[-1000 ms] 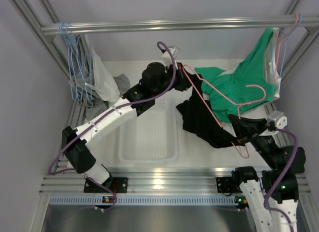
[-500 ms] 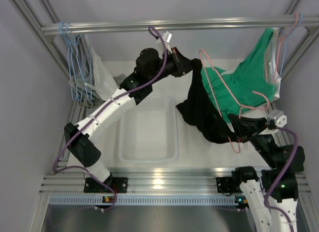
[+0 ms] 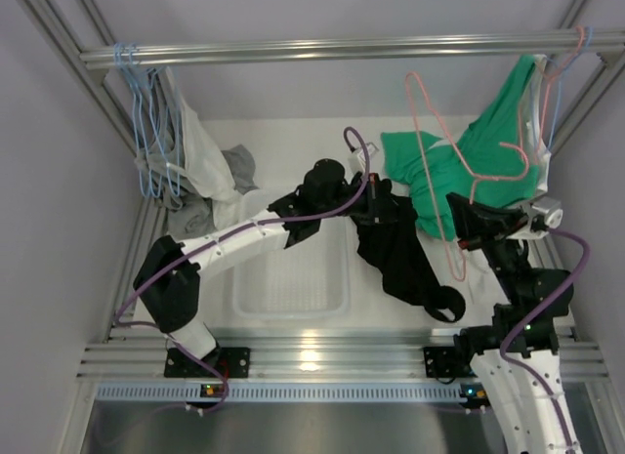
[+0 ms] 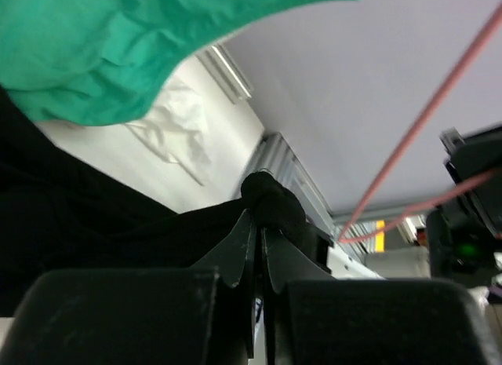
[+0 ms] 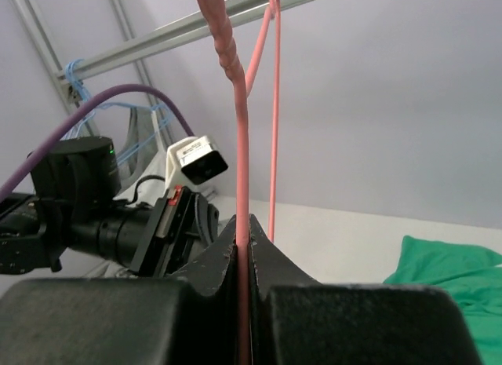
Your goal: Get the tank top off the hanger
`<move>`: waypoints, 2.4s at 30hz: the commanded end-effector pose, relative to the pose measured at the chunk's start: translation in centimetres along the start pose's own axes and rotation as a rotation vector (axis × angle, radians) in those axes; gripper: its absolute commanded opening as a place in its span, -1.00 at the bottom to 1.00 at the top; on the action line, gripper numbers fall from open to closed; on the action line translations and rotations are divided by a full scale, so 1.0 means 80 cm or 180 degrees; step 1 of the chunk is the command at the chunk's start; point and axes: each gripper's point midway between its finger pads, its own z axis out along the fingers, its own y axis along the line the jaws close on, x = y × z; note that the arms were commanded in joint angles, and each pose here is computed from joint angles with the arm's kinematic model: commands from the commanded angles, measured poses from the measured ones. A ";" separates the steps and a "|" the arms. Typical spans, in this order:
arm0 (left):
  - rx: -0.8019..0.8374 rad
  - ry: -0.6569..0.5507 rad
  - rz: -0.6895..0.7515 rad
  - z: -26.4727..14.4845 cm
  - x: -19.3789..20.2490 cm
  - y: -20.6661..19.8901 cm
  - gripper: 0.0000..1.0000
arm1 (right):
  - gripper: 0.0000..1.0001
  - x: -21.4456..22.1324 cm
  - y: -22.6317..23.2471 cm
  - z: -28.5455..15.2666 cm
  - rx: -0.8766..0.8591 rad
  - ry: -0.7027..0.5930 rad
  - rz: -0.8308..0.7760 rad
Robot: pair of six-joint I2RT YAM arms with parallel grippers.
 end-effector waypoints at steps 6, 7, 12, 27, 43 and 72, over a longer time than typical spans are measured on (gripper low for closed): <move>0.0605 0.0241 0.0336 0.016 0.020 -0.047 -1.00 | -1.00 -0.070 0.000 0.054 -0.0105 -0.0544 -0.0235; 0.0368 0.0201 0.0408 0.019 0.019 -0.030 -1.00 | -1.00 -0.072 -0.004 0.058 -0.0033 -0.0464 -0.0291; -0.0591 0.0129 0.0585 0.019 0.029 0.062 -0.09 | -1.00 -0.084 -0.015 0.056 0.0371 -0.0011 -0.0271; -0.1806 -0.0524 0.1422 -0.147 -0.045 0.032 0.98 | -1.00 -0.043 -0.034 0.021 0.0973 0.1304 -0.0075; -0.2072 -0.0756 0.1624 -0.217 -0.063 0.017 0.98 | -1.00 -0.034 -0.061 0.043 0.1080 0.1557 -0.0319; -0.2325 -0.0659 0.1709 -0.257 -0.036 0.046 0.98 | -1.00 -0.022 -0.078 0.222 0.1192 0.1651 -0.0582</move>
